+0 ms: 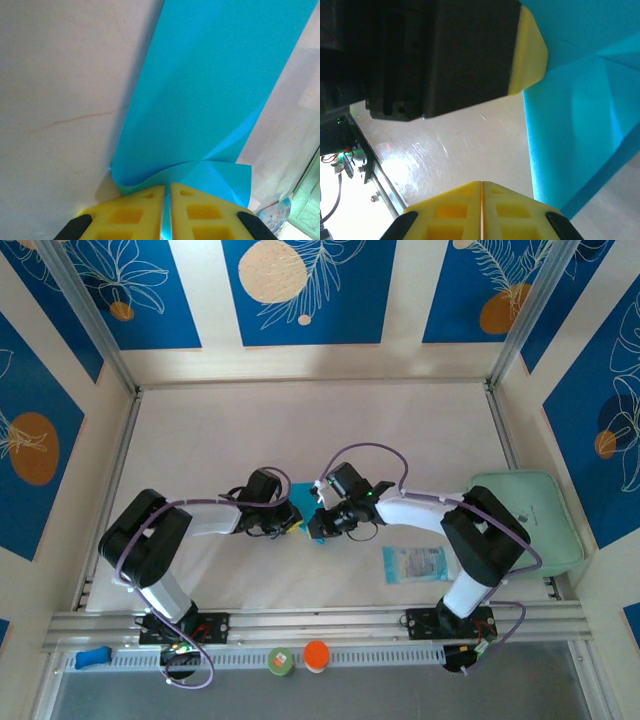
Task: Fold a paper plane with a square sheet of paper (pick it up from the middle)
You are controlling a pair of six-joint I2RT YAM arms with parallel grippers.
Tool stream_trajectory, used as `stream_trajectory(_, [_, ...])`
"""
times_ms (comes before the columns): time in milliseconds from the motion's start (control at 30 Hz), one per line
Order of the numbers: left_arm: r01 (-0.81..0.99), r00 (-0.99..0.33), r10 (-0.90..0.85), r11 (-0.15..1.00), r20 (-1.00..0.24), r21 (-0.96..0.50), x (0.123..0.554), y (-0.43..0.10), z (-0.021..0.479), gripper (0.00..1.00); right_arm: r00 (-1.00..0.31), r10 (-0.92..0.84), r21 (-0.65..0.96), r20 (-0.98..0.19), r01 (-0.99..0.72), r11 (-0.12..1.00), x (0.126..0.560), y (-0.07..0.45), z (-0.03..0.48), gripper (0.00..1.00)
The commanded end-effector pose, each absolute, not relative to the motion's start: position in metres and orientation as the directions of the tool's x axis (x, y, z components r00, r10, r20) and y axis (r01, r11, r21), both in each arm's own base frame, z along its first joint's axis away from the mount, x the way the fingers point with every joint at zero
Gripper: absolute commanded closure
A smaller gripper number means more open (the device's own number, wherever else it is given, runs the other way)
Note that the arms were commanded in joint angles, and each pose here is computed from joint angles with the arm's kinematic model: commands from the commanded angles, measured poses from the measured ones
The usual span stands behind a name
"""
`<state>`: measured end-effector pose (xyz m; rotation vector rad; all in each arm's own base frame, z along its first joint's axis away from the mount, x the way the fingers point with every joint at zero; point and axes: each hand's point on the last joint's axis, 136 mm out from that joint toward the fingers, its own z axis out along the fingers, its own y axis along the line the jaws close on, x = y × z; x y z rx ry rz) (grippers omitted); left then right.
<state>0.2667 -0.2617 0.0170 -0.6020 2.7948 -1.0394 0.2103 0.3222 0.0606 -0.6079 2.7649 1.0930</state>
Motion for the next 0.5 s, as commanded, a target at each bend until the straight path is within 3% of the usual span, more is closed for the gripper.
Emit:
stream_trajectory(0, [-0.399, -0.906, -0.41, 0.745, 0.105, -0.535, 0.245, -0.247, -0.011, 0.85, -0.914, -0.339, 0.648, -0.222, -0.398, 0.649, 0.209, 0.33, 0.062, 0.92])
stream_trajectory(467, [-0.425, -0.897, -0.426, 0.748, 0.123, -0.509, 0.242, -0.243, -0.015, 0.85, -0.92, -0.35, 0.58, -0.173, -0.383, 0.719, 0.212, 0.322, 0.04, 0.94])
